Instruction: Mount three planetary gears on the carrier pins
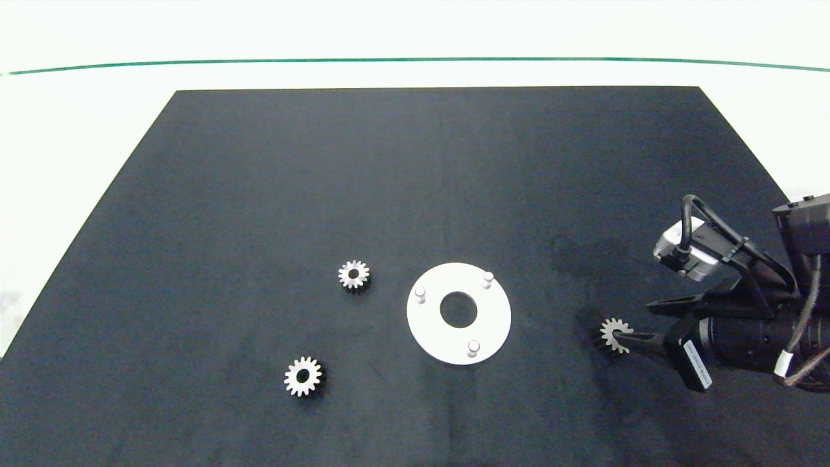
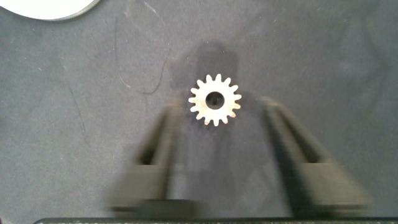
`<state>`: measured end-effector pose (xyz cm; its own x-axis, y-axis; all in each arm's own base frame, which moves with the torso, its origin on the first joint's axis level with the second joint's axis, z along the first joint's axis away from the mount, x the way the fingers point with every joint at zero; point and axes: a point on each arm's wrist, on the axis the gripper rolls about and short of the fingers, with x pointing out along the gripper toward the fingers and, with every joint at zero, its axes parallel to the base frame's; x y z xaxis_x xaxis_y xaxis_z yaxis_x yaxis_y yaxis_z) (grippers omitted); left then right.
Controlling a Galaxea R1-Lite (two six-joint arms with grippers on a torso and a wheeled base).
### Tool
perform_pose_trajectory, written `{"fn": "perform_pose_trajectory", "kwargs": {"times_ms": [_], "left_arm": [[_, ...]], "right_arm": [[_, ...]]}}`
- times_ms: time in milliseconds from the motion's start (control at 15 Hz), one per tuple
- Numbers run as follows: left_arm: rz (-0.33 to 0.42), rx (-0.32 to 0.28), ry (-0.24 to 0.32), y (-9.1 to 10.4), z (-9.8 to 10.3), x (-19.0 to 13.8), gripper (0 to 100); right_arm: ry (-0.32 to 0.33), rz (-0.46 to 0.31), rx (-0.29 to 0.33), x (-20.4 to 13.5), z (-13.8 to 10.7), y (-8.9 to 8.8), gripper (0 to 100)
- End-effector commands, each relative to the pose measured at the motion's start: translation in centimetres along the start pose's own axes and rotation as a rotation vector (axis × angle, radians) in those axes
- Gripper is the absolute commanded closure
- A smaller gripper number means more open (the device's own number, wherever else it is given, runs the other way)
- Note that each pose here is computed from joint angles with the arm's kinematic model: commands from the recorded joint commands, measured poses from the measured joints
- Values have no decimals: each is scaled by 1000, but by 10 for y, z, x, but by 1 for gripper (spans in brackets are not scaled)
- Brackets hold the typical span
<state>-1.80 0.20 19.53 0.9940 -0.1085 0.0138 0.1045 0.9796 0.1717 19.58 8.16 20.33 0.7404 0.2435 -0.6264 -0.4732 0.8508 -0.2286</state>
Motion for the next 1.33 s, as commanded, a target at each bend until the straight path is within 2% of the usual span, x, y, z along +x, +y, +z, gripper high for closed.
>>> {"fn": "perform_pose_trajectory", "kwargs": {"times_ms": [67,200,467,733,1333], "left_arm": [[0,1,0,0,0,0,0],[0,1,0,0,0,0,0],[-2,1,1,0,0,0,0],[-2,-1,0,0,0,0,0],[-1,-1,-6,0,2,-1,0]], "right_arm": [[30,9,-1,7,-4,1,0],[44,15,1,14,-12,4,0],[-53,-18,14,30,-26,6,0],[-40,-13,29,31,-32,6,4],[-25,1,65,37,-34,2,22]]}}
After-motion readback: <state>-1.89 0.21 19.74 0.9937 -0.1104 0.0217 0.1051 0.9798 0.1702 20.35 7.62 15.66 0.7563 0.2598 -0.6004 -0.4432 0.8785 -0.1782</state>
